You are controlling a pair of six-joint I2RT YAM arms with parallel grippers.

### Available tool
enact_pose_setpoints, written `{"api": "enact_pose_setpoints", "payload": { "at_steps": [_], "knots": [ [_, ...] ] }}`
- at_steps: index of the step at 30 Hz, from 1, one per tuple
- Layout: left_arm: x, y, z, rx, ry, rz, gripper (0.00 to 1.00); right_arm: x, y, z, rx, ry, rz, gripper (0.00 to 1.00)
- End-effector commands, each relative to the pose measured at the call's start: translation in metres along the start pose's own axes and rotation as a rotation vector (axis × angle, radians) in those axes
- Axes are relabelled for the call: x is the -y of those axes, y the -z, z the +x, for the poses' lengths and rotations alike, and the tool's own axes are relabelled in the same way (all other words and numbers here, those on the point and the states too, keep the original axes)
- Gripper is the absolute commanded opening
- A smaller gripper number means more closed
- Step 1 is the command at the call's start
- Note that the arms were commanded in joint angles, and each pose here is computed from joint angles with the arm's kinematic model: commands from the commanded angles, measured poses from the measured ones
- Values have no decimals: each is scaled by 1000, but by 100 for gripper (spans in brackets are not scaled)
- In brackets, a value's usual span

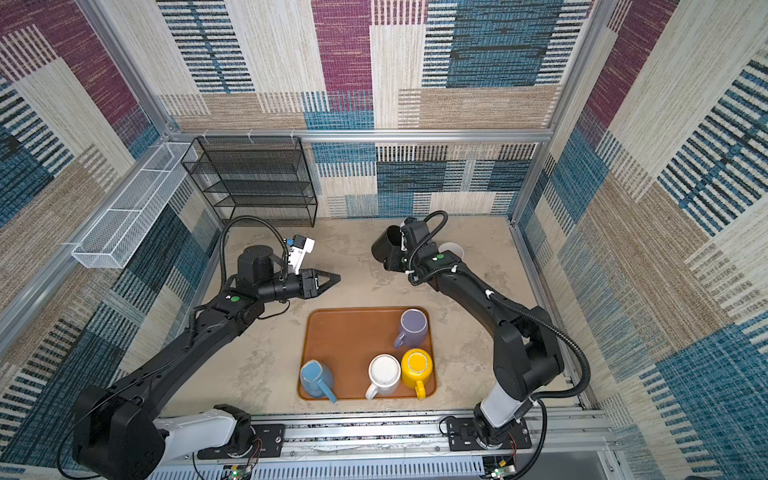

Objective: Turn the mug right side up
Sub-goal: 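Lower the upright black mug beside the grey mug with the right gripper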

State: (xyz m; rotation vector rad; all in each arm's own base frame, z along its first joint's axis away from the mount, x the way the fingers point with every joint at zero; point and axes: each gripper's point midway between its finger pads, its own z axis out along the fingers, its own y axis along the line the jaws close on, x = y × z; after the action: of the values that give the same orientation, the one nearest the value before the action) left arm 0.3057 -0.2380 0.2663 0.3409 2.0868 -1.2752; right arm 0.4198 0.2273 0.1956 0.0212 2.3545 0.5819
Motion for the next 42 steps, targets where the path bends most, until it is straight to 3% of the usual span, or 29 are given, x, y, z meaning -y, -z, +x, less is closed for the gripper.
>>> {"api": "enact_pose_setpoints", "payload": {
  "at_steps": [1,20,42],
  "knots": [
    [0,2,-2,10,-33,-10,33,2,-4,-13,52,41,57,0],
    [-3,4,1,4,-30,-33,32,24,-47,13,-51,154,234,0],
    [-4,5,2,-2,-36,-46,32,56,-77,26,-70,171,438,0]
  ]
}}
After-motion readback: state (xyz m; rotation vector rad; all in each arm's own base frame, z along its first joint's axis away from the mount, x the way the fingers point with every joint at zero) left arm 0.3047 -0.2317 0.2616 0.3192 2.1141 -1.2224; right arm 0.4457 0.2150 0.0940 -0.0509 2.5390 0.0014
